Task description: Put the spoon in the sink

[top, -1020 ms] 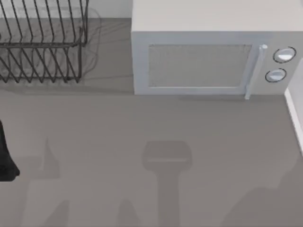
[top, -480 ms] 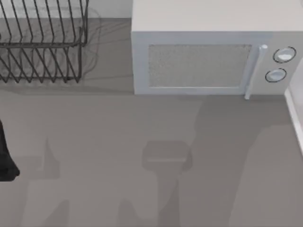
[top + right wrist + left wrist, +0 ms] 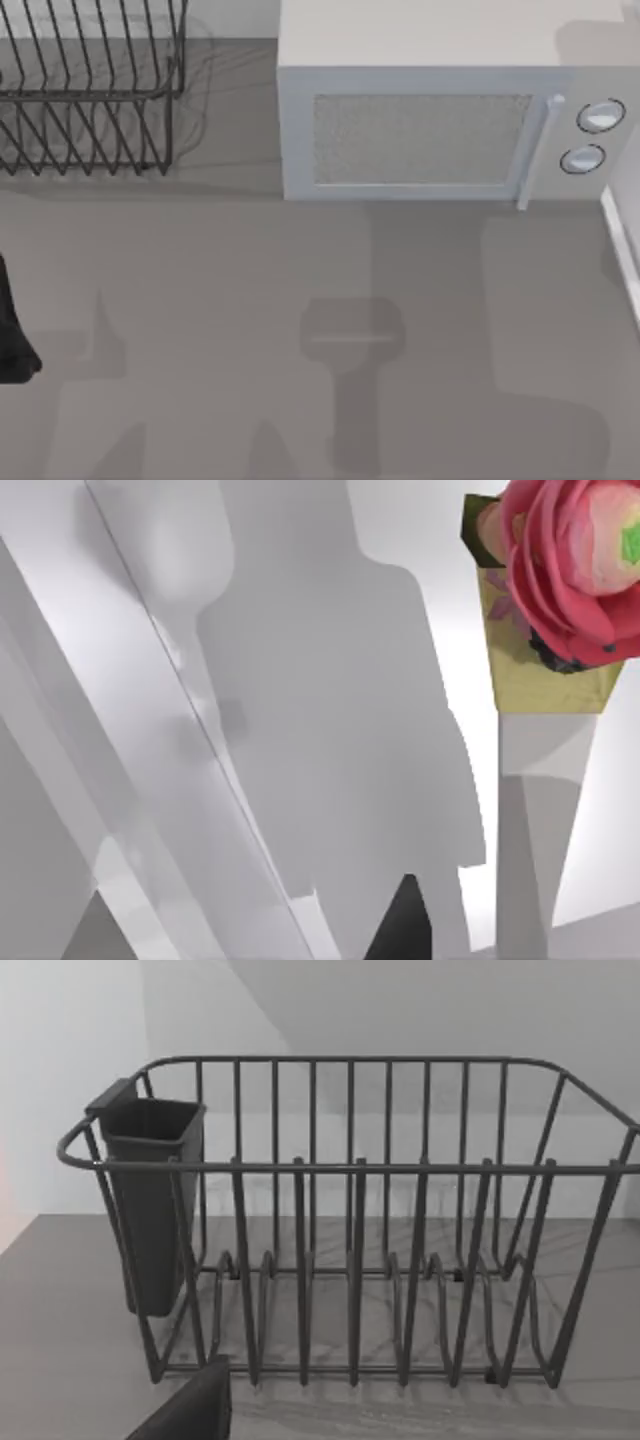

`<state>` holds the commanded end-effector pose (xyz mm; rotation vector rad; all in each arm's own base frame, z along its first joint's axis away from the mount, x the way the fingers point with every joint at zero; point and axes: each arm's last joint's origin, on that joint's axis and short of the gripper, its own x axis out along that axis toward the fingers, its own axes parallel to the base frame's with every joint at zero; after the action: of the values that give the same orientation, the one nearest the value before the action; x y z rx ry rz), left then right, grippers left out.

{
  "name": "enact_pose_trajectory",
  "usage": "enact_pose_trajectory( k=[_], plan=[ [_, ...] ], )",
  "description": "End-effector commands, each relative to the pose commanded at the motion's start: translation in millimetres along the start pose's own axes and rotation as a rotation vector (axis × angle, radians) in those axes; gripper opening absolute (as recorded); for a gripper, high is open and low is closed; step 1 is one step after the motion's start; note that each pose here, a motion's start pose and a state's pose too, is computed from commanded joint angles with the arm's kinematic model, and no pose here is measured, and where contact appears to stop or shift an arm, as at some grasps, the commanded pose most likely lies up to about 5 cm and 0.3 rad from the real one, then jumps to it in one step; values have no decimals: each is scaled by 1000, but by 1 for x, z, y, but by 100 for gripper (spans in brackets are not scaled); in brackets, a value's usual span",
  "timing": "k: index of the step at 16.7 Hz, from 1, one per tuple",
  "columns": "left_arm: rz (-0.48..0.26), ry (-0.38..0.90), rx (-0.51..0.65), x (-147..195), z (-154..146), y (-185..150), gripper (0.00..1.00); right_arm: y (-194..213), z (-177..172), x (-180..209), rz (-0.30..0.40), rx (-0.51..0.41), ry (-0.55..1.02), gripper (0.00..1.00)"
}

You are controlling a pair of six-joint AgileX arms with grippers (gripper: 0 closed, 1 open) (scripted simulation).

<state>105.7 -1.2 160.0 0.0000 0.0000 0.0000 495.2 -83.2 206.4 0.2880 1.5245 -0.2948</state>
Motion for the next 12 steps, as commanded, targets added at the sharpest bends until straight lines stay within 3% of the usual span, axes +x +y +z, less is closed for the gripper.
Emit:
enact_pose_trajectory(
  k=[12],
  plan=[
    [0,0,0,0,0,0,100,12,3,6,4,-1,-30,0]
  ],
)
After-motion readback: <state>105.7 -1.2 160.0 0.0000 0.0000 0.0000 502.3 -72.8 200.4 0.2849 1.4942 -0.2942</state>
